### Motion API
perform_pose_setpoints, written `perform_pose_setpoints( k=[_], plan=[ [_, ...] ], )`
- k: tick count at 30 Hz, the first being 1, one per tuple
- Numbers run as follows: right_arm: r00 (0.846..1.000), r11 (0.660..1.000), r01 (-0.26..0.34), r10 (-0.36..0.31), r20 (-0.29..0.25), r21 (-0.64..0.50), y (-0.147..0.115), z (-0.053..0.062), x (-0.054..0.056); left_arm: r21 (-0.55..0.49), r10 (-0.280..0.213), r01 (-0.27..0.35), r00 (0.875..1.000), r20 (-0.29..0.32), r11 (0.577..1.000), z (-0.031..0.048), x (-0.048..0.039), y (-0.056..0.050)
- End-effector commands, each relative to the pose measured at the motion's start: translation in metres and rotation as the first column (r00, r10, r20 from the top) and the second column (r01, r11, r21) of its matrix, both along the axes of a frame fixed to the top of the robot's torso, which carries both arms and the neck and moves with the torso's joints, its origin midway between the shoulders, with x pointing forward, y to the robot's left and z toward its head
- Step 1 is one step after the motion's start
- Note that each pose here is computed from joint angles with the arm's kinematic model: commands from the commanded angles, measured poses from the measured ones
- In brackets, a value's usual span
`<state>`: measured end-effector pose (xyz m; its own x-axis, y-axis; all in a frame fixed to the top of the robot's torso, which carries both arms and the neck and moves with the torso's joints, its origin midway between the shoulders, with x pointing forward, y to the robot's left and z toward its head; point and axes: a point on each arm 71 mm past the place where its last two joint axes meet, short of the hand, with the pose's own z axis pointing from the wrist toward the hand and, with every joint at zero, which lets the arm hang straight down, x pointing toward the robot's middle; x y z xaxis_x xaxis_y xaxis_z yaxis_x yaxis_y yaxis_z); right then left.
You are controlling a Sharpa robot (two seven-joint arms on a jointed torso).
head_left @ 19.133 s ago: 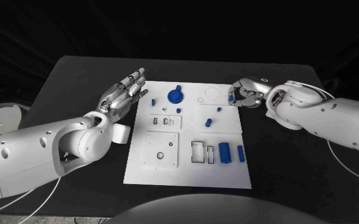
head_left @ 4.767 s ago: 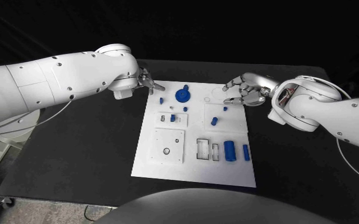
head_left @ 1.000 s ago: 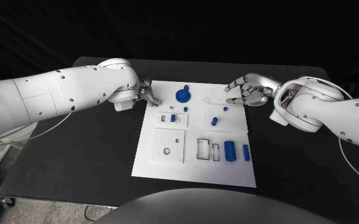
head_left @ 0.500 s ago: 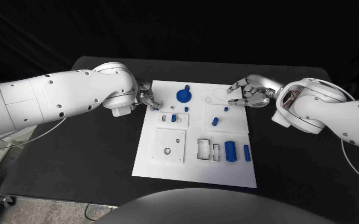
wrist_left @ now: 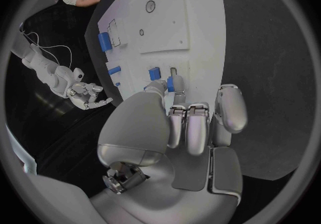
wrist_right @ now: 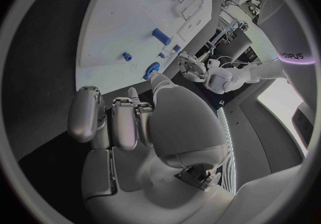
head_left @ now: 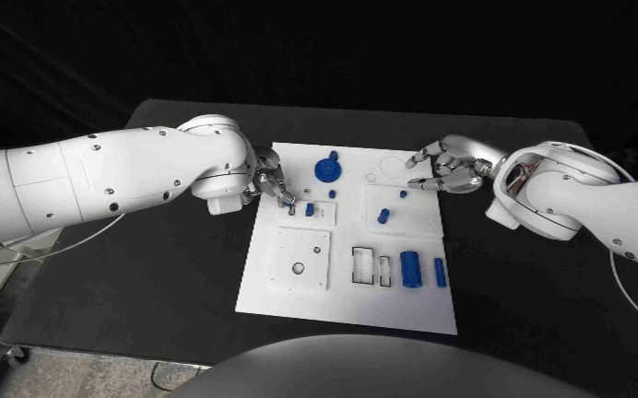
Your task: Assemble the parts on the task board
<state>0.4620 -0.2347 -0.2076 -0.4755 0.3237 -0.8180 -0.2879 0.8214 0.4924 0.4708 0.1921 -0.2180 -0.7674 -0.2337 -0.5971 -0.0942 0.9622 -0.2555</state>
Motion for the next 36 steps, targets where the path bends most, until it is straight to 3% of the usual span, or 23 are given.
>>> perform_pose_setpoints(
  k=[1, 16, 26, 36],
  plan=[
    [1.000, 1.000, -0.006, 0.006, -0.016, -0.005, 0.000, -0.003, -0.001, 0.005, -0.008, 0.008, 0.999, -0.049, 1.000, -0.0023, -0.0035, -0.005],
    [1.000, 1.000, -0.007, 0.007, -0.015, 0.001, 0.001, -0.005, -0.002, 0.018, -0.017, 0.018, 0.999, -0.052, 1.000, -0.0041, -0.0038, -0.010],
    [1.000, 1.000, -0.006, 0.006, -0.012, 0.003, 0.000, -0.004, -0.002, 0.032, -0.010, 0.012, 0.998, -0.055, 0.999, -0.0109, -0.0036, -0.008],
    [1.000, 1.000, -0.006, 0.006, -0.013, 0.002, 0.000, -0.005, -0.002, 0.042, -0.011, 0.013, 0.999, -0.052, 0.999, -0.0124, -0.0038, -0.006]
  ],
)
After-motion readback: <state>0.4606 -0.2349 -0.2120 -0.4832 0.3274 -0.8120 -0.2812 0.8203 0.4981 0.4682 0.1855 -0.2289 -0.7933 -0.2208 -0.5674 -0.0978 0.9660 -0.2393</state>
